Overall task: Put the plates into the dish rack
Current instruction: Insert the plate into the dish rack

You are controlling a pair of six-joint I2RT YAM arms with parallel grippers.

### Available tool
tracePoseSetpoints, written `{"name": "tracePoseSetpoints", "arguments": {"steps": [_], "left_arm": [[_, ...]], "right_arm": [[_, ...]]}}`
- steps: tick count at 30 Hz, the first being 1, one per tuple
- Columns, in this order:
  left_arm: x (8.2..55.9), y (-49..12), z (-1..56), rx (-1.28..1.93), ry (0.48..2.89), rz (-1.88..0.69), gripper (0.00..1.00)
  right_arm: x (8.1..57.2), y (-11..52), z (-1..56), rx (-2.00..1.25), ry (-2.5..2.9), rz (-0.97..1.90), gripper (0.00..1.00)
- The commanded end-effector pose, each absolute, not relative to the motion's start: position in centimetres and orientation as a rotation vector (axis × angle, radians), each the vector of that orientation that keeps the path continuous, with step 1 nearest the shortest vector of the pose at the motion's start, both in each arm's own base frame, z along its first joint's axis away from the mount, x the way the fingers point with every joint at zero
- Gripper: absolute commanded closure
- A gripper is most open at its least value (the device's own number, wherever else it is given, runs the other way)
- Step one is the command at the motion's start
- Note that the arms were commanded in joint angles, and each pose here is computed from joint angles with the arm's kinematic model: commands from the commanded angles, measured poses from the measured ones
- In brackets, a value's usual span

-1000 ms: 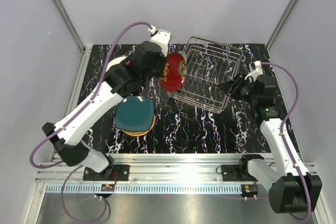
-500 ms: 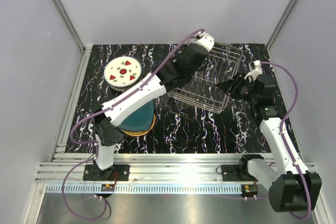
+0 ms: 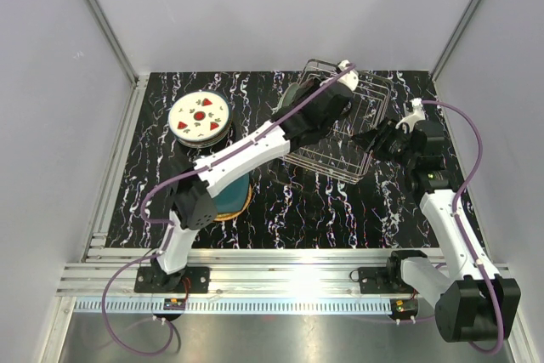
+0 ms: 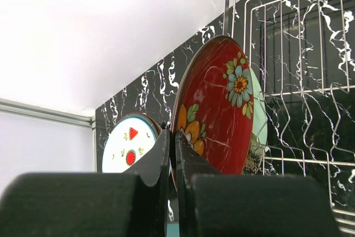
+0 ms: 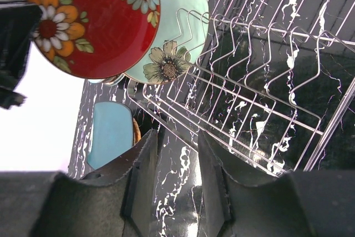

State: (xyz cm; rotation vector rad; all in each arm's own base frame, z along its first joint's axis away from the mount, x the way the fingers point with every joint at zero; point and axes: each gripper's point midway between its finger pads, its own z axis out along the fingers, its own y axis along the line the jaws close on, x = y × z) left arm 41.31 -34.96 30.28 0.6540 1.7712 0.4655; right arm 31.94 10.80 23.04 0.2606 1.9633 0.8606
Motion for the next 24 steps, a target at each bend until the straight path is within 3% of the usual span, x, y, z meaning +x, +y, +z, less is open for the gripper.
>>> {"name": "tracePoseSetpoints", "arguments": {"steps": [1,24], "left_arm": [[42.1,-35.2,34.3,0.522,1.684,0.462,1.0],[44.5,-35.8,30.5,0.571,1.67,0.594,1.0]], "right_arm": [[32.1,10.4,22.9,0.261,1.959,0.831,0.57],[32.4,10.3,22.3,0.27,1.98,0.815,0.57]]}}
